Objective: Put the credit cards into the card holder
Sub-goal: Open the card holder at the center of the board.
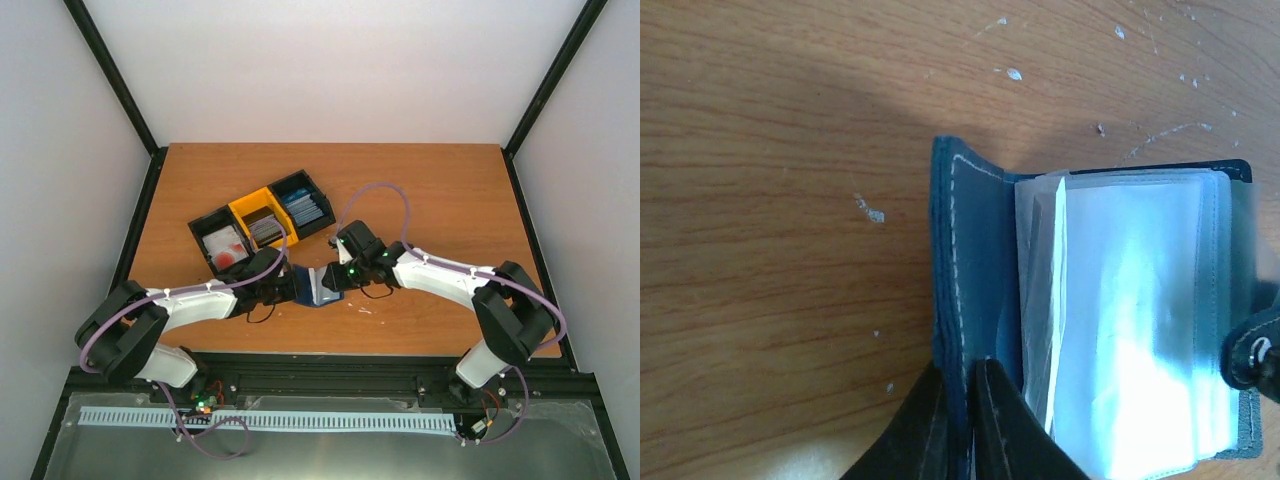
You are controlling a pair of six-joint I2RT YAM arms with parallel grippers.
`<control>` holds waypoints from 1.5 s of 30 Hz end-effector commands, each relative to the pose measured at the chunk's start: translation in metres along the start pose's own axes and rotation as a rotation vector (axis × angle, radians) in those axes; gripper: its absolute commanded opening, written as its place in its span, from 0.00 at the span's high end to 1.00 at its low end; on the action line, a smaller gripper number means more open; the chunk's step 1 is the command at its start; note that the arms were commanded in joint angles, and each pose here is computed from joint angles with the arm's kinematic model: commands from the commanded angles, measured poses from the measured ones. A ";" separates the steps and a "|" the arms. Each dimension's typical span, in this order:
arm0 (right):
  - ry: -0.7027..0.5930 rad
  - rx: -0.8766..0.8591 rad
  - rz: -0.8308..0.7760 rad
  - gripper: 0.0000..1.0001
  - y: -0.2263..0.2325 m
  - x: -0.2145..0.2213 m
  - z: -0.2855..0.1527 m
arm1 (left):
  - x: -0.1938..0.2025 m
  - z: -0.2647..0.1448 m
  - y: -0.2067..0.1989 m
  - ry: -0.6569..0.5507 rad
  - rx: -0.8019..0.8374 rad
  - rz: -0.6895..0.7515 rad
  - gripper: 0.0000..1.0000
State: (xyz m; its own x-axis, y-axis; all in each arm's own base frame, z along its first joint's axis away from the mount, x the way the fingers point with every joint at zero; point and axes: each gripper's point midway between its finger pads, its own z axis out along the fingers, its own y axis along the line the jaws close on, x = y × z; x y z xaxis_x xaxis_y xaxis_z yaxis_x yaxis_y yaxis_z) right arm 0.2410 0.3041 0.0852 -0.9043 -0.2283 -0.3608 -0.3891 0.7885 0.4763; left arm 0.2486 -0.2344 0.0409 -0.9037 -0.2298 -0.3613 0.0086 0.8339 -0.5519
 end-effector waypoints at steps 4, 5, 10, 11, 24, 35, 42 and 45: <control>-0.003 -0.017 0.002 0.76 0.003 -0.003 0.008 | -0.006 0.000 -0.008 -0.015 0.027 0.005 0.94; 0.005 -0.013 0.003 0.73 0.002 -0.002 0.010 | -0.006 0.000 -0.008 -0.016 0.027 0.005 0.94; 0.027 -0.020 -0.007 0.60 0.003 0.005 0.015 | -0.006 0.000 -0.009 -0.016 0.029 0.005 0.94; 0.028 -0.023 -0.016 0.59 0.004 0.005 0.014 | -0.006 0.000 -0.009 -0.015 0.028 0.004 0.94; 0.017 0.104 0.020 0.56 -0.016 0.024 0.006 | -0.007 0.001 -0.010 -0.017 0.030 0.002 0.94; 0.020 0.059 0.028 0.63 -0.010 0.015 0.027 | -0.007 0.002 -0.011 -0.016 0.040 0.006 0.95; 0.048 0.006 0.067 0.55 -0.005 0.020 0.039 | -0.004 0.003 -0.008 -0.011 0.037 0.000 0.95; 0.027 -0.097 0.071 0.54 0.010 0.016 0.038 | -0.003 0.004 -0.005 -0.012 0.031 -0.009 0.95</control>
State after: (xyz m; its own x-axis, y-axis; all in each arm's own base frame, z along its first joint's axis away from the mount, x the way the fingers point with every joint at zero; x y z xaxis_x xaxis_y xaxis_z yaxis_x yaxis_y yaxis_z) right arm 0.2289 0.3092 0.0400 -0.9365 -0.2131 -0.2786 -0.3257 0.8234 0.4648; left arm 0.2509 -0.2395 0.0442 -0.9014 -0.2314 -0.3661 0.0220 0.8197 -0.5724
